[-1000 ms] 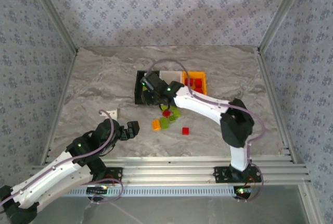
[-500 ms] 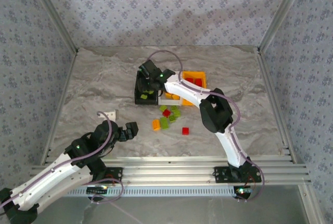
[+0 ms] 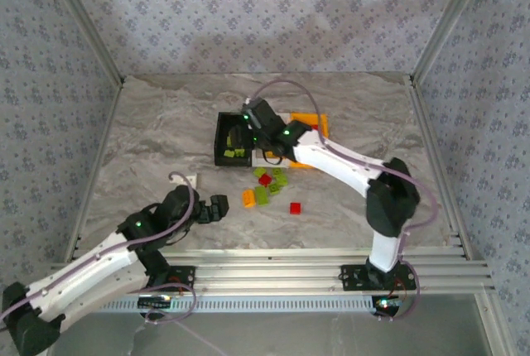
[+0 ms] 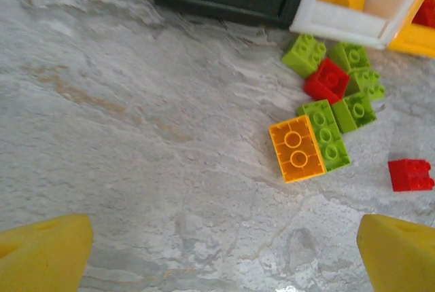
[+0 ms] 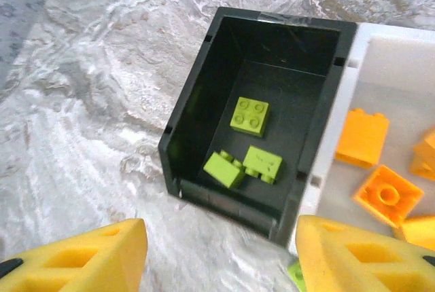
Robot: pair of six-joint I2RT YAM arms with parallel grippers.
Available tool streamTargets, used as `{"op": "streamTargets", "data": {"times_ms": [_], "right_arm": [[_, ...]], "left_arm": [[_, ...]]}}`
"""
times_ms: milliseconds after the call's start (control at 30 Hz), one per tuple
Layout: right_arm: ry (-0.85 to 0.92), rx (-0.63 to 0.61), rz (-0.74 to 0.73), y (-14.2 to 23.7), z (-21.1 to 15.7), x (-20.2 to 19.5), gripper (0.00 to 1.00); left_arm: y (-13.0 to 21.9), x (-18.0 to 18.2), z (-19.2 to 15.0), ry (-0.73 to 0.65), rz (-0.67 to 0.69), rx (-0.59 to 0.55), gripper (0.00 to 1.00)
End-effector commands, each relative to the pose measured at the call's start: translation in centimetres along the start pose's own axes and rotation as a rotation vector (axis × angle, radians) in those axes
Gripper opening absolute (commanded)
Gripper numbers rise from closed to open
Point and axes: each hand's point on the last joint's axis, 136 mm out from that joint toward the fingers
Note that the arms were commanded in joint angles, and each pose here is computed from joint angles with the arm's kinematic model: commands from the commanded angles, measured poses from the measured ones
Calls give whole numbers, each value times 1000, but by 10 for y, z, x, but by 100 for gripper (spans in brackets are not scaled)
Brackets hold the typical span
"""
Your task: Sort the legos into containers by color
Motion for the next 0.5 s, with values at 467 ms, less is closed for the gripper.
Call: {"op": "streamTargets", "data": {"times_ms": [467], "right_arm": [[-124,-60,-107,74,-52,-102,62]], "left_arm": [[-92,-80,18,82,-291,108,82]]}}
Point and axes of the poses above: each hand's point on the last joint's axis, 136 mm out from that joint toward the fingers, its own y axis back along the fingers, its own x axis along the line the jaws close on, z = x × y, and after that the axes turned 14 degrees about -y, right-handed
